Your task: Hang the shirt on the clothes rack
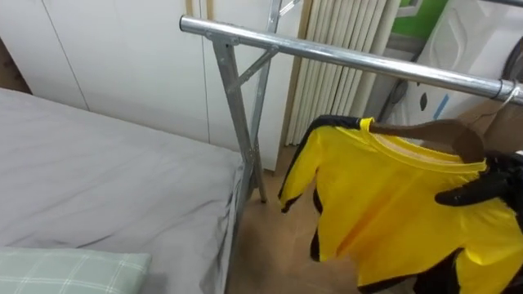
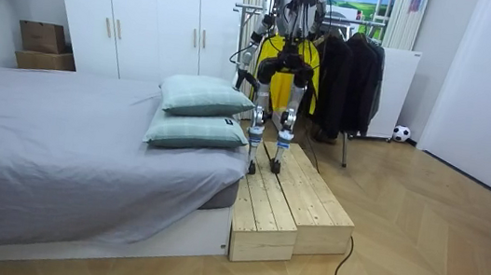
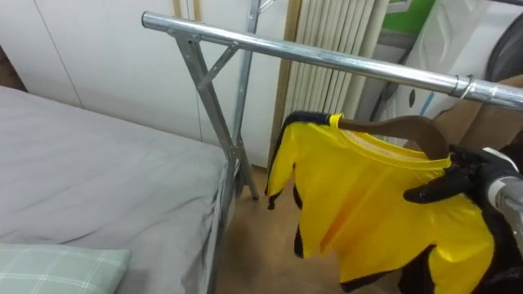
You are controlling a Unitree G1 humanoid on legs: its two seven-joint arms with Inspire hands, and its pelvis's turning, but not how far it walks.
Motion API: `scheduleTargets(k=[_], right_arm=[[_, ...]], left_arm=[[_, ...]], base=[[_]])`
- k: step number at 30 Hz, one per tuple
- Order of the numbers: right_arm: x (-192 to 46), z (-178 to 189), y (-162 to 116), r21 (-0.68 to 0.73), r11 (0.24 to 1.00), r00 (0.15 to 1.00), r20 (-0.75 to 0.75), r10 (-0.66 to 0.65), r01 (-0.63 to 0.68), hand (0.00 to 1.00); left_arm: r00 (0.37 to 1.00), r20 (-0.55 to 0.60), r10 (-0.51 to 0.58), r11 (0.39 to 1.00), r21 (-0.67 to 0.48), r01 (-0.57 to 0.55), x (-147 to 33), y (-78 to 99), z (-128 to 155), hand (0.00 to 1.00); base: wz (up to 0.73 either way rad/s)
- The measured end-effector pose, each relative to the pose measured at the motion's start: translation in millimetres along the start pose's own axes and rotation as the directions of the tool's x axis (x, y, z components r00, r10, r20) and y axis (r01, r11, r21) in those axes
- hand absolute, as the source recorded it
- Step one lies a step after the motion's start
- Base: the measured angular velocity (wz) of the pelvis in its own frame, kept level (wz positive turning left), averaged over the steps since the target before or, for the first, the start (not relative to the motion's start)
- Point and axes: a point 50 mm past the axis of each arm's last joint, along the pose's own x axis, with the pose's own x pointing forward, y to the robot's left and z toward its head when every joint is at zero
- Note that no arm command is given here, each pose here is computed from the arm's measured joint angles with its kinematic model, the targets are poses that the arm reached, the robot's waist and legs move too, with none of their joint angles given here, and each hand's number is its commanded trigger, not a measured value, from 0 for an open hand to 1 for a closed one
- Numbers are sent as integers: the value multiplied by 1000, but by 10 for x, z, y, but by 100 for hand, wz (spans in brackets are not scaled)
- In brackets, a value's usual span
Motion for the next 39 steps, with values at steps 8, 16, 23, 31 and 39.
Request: scheduleTargets(k=[8,16,23,31,39], right_arm=[[-13,17,-7,8,1000,999,40,-7,7,0],[-15,48,-18,12,999,997,72,-32,31,0],[-20,111,-6,43,999,993,116,-31,26,0],[-22,131,-1,44,999,991,127,-29,24,0],[-22,131,-1,50,998,991,128,-29,23,0]], left_arm=[[1000,-12,-4,1000,-1,4,-11,-15,-47,0],[1000,-27,-10,1000,-3,9,-1,-28,-79,0],[999,-39,-13,1000,-5,13,-2,-38,-112,0],[998,-53,-17,1000,-6,17,-14,-53,-163,0],[998,-55,-17,1000,-10,16,-15,-49,-173,0]], base=[[-2],[0],[-1],[-4],[0]])
